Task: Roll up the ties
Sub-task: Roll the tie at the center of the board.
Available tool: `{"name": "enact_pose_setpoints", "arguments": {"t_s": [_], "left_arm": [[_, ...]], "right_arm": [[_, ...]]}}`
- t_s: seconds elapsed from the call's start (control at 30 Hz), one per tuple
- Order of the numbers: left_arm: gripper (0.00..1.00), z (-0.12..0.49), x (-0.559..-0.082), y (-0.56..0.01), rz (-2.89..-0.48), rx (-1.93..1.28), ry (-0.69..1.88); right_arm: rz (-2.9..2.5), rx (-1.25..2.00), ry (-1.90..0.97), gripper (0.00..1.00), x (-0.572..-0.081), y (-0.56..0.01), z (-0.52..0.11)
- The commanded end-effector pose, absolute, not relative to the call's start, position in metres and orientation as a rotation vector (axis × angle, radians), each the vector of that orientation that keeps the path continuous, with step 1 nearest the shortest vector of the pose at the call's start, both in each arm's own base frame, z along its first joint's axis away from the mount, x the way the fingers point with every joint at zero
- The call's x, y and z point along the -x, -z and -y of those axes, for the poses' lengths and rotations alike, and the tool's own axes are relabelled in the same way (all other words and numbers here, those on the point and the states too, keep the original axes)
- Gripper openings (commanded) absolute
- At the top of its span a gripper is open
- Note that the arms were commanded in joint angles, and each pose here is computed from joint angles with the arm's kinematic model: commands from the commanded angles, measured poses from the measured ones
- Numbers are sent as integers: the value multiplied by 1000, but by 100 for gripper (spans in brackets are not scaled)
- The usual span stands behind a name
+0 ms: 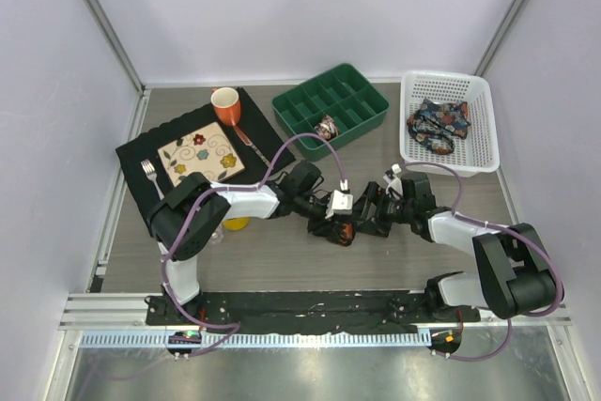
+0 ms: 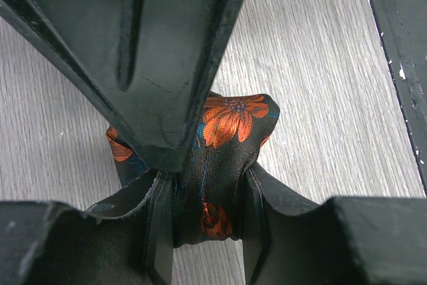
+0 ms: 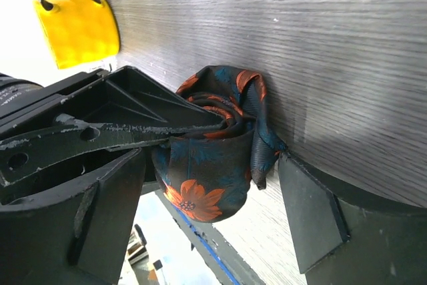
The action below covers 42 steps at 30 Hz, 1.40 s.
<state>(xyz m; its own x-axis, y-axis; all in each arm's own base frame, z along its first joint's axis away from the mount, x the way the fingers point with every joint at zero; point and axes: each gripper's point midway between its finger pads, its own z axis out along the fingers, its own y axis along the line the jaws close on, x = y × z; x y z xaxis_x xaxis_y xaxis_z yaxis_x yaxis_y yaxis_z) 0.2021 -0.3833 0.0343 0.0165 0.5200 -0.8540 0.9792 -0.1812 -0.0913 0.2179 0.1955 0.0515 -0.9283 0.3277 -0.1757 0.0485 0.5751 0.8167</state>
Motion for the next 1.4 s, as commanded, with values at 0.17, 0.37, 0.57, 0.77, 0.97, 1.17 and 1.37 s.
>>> {"name": "enact_pose_setpoints", "arguments": {"t_s": [0.17,0.37,0.57,0.77,0.97,1.17,1.37], "left_arm": [[18,343,-198,26,-1842,-1789,970],[19,342,-199,27,-1855,-1774,964],[39,348,-208,14,-1829,-1723,951],[85,358,-222,-15,-1728,-1637,909],[100,362,-229,-25,-1654,-1623,849],[100,369,-213,-10,-1672,-1684,880],[100,373,-202,4,-1714,-1694,921]], "right_arm": [[-2483,-248,-1363,70,-215,-53,-208],[-2513,-236,-1323,20,-215,-44,-206],[-2572,-222,-1268,1,-211,-34,-203],[-2571,-203,-1230,1,-210,-37,-201],[-2552,-152,-1238,1,-209,-43,-206],[-2527,-128,-1241,1,-211,-52,-209],[-2511,-114,-1242,1,-215,-62,-210]]}}
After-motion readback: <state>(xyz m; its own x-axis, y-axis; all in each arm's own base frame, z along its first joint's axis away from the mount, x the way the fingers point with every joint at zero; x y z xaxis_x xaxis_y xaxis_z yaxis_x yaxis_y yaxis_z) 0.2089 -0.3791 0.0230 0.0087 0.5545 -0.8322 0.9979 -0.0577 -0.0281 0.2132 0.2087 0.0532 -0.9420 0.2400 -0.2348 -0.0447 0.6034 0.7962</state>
